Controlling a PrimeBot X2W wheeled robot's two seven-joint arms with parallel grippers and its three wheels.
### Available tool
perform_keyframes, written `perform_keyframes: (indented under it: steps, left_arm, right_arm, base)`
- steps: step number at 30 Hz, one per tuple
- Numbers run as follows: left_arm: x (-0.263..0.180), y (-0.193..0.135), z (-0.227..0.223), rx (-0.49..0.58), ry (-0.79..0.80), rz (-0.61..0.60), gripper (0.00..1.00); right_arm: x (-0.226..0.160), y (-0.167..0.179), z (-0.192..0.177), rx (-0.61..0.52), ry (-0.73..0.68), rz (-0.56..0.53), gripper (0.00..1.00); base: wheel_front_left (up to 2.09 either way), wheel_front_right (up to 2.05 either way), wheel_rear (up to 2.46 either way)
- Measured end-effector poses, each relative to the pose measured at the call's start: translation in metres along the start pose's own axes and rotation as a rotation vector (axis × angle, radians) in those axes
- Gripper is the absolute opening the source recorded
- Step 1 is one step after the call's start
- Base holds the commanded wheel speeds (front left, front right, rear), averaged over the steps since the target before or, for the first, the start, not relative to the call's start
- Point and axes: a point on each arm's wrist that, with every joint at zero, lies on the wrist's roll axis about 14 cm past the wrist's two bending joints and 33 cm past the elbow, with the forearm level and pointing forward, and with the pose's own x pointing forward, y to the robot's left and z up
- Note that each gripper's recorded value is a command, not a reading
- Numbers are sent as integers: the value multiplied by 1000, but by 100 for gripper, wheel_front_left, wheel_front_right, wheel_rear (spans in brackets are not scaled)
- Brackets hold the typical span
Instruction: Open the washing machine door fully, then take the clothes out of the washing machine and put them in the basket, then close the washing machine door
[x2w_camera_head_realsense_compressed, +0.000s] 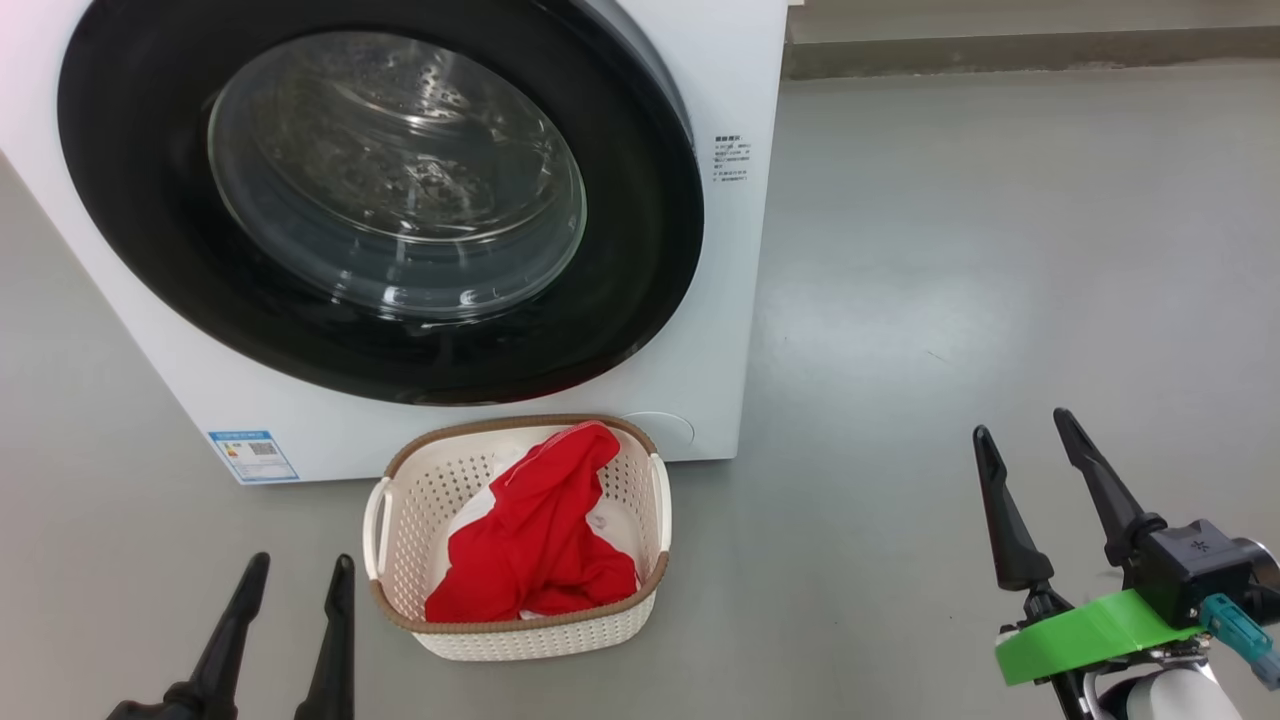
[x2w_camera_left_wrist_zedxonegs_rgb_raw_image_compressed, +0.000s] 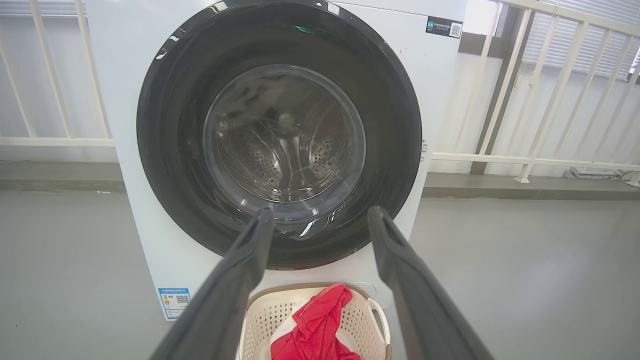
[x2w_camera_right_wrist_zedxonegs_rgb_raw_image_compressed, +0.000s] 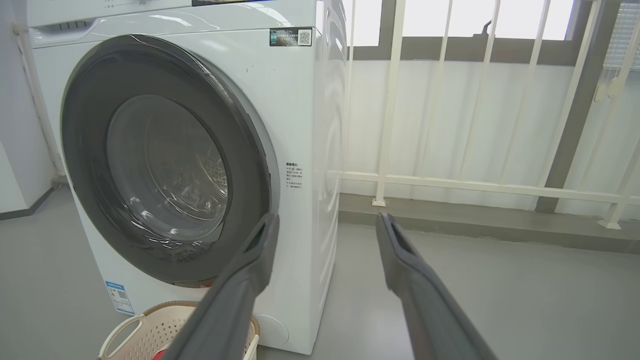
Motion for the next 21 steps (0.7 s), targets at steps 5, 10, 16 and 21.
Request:
perform_keyframes:
  steps: [5,10,16,21]
  left_arm:
    - [1,-1,-2,5,6,-8,100]
    - [-1,-2,-14,-8,41,1,0]
    - [-7,-7,-38,-50,116,13,0]
    - [-8,-5,-40,-102,124,30,0]
  right_arm:
    - [-3,-2,-5,1,16,-6,100]
    - [-7,-3,-17,8,53,-15,0]
    - [-28,-4,-52,47,168,-44,0]
    - [-28,-6,-53,98,173,-62,0]
  base:
    - [0,0,0]
    - [0,0,0]
    - [0,0,0]
    - [0,0,0]
